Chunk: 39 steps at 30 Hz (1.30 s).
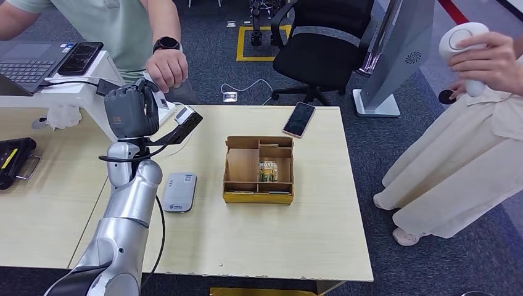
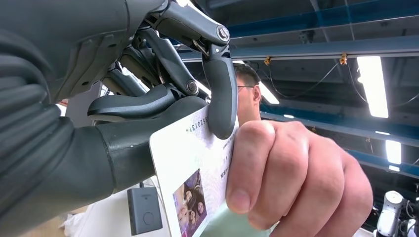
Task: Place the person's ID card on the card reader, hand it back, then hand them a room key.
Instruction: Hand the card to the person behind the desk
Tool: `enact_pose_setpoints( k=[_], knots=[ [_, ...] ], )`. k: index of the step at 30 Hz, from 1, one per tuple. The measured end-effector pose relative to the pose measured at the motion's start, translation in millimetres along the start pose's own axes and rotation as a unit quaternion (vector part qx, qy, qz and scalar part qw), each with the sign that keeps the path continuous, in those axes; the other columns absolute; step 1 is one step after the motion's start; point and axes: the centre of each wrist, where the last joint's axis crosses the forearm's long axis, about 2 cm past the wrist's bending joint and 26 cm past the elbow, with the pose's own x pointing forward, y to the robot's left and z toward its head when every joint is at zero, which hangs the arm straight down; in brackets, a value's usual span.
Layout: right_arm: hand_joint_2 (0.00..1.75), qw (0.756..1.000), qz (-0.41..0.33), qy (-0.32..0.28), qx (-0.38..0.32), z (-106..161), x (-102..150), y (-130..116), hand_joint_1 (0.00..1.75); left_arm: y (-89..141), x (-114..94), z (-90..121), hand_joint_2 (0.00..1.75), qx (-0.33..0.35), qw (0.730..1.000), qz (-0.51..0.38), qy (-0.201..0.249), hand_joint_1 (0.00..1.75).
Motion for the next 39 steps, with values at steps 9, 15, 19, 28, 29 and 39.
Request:
enact_pose_setpoints(
  k=[9, 15, 19, 28, 29, 39],
  knots=[
    [0.00, 1.000, -0.002, -0.005, 0.003, -1, -7, 5, 0.00, -3, -1, 19, 1.75, -0.008, 1.000, 0.007, 0.013, 1.75],
    [0.00, 1.000, -0.002, -0.004, 0.006, -2, -9, 8, 0.00, -1, -1, 24, 1.75, -0.006, 1.000, 0.006, 0.011, 1.75],
    [0.00, 1.000, -0.002, -0.004, 0.007, -2, -9, 9, 0.00, -1, -1, 24, 1.75, -0.005, 1.000, 0.006, 0.010, 1.75],
    [0.00, 1.000, -0.002, -0.004, 0.008, -3, -9, 10, 0.00, -1, 0, 24, 1.75, -0.004, 1.000, 0.007, 0.006, 1.75],
    [0.00, 1.000, -0.002, -0.004, 0.008, -3, -9, 11, 0.00, -1, 1, 24, 1.75, -0.004, 1.000, 0.007, 0.005, 1.75],
    [0.00, 1.000, 0.004, -0.001, 0.008, -3, -8, 10, 0.00, -3, 11, 21, 1.75, -0.004, 1.000, 0.018, -0.007, 0.00]
  ],
)
